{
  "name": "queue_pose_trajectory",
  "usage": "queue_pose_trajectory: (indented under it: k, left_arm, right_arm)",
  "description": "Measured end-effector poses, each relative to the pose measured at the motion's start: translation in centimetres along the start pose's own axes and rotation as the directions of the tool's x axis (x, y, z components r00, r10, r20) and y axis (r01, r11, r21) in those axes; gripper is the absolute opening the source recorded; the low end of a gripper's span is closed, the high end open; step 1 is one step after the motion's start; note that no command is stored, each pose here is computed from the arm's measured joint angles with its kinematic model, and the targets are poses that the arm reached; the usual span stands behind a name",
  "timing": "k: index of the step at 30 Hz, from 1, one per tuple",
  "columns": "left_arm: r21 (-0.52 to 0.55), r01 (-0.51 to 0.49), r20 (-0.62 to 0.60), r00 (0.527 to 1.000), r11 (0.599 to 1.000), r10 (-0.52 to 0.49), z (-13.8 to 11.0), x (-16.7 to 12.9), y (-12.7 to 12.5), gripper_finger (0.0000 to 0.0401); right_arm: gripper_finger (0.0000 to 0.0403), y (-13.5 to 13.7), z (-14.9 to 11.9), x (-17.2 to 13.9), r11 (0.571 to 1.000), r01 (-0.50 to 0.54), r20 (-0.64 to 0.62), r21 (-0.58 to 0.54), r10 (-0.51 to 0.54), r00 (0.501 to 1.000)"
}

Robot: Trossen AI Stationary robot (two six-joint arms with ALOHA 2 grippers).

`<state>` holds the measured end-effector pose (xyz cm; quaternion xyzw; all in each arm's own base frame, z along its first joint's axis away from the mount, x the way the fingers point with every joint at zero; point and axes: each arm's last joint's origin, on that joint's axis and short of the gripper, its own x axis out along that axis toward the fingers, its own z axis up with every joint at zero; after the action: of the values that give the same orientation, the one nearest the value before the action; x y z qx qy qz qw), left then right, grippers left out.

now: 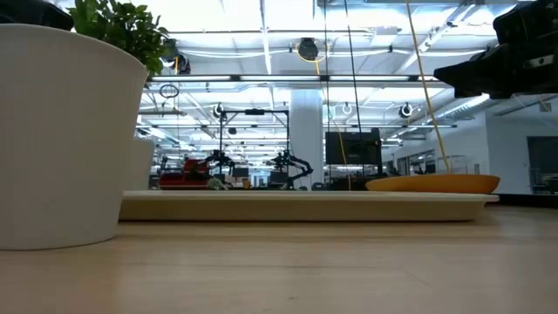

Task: Pick and place plate/cup/fork/spoon on tray

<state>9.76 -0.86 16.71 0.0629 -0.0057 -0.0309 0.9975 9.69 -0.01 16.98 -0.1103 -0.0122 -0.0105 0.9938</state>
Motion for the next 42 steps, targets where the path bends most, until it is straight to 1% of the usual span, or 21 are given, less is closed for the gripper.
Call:
queue_pose_trajectory:
  k: [31,42]
  left_arm:
    - [0.0,0.0,0.001,1.0,1.0,0.0,0.01,0.0,0.0,0.0031]
    - [-0.003,-0.012,0.063,0.998,1.0,0.013,0.57,-0.01,0.09,0.0031]
  right_arm:
    - [0.0,0.0,-0.01,0.0,1.0,0.0,0.0,0.0,0.0,1.0]
    - [0.0,0.0,-0.01,0.0,1.0,0.0,0.0,0.0,0.0,1.0]
